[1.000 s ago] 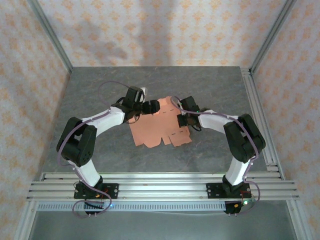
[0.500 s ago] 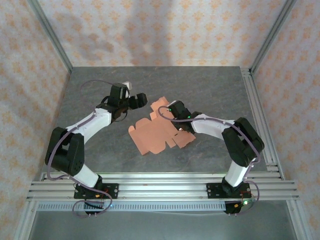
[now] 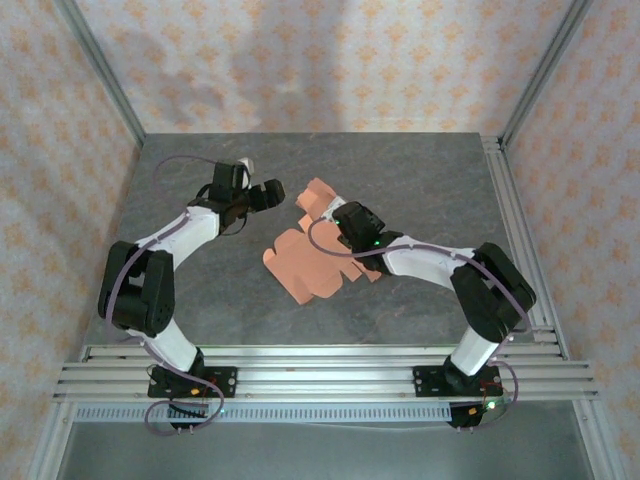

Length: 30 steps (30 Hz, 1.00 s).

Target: Fold the paper box

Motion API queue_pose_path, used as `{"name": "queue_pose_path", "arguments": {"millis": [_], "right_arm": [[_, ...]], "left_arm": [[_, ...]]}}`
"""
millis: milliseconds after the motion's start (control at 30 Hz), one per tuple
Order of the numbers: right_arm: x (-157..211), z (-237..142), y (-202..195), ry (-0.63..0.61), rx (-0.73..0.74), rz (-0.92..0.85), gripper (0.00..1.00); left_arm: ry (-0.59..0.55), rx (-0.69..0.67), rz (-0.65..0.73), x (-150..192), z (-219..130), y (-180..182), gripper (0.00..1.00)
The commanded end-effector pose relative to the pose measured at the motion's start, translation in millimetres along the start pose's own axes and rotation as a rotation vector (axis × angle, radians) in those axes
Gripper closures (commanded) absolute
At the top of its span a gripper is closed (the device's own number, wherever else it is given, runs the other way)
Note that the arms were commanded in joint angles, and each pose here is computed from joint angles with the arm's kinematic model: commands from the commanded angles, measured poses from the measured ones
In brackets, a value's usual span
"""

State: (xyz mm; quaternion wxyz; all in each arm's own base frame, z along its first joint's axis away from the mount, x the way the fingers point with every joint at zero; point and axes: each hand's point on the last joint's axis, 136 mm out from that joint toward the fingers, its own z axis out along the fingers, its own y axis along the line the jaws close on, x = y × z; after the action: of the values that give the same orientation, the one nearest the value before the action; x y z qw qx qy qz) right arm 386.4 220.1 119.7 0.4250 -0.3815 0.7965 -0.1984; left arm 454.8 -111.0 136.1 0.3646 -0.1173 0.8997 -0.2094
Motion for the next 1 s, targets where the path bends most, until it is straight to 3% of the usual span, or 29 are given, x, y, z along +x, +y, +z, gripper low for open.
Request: {"name": "queue_pose_path", "arguments": {"millis": [0,300,833,967], "right_arm": [[-10,-2,-13,-0.008,0.113,-0.105,1.00],[-22,-6,-3,-0.018,0.180,-0.243,1.00],[-29,-2,3,-0.060,0.275,-0.380,1.00],[-25,-4,11,-0.071,0.284,-0.419,1.00]], "left_arm": [[-0.006,0.017,0.017,-12,2,-4,0.07],[-0.004,0.002,-0.016,-11,7,15,0.06],[0.055,0.000,-0.008,-36,47,20,0.06],[0.084,-0.007,-0.025,-28,65,28,0.06]]}}
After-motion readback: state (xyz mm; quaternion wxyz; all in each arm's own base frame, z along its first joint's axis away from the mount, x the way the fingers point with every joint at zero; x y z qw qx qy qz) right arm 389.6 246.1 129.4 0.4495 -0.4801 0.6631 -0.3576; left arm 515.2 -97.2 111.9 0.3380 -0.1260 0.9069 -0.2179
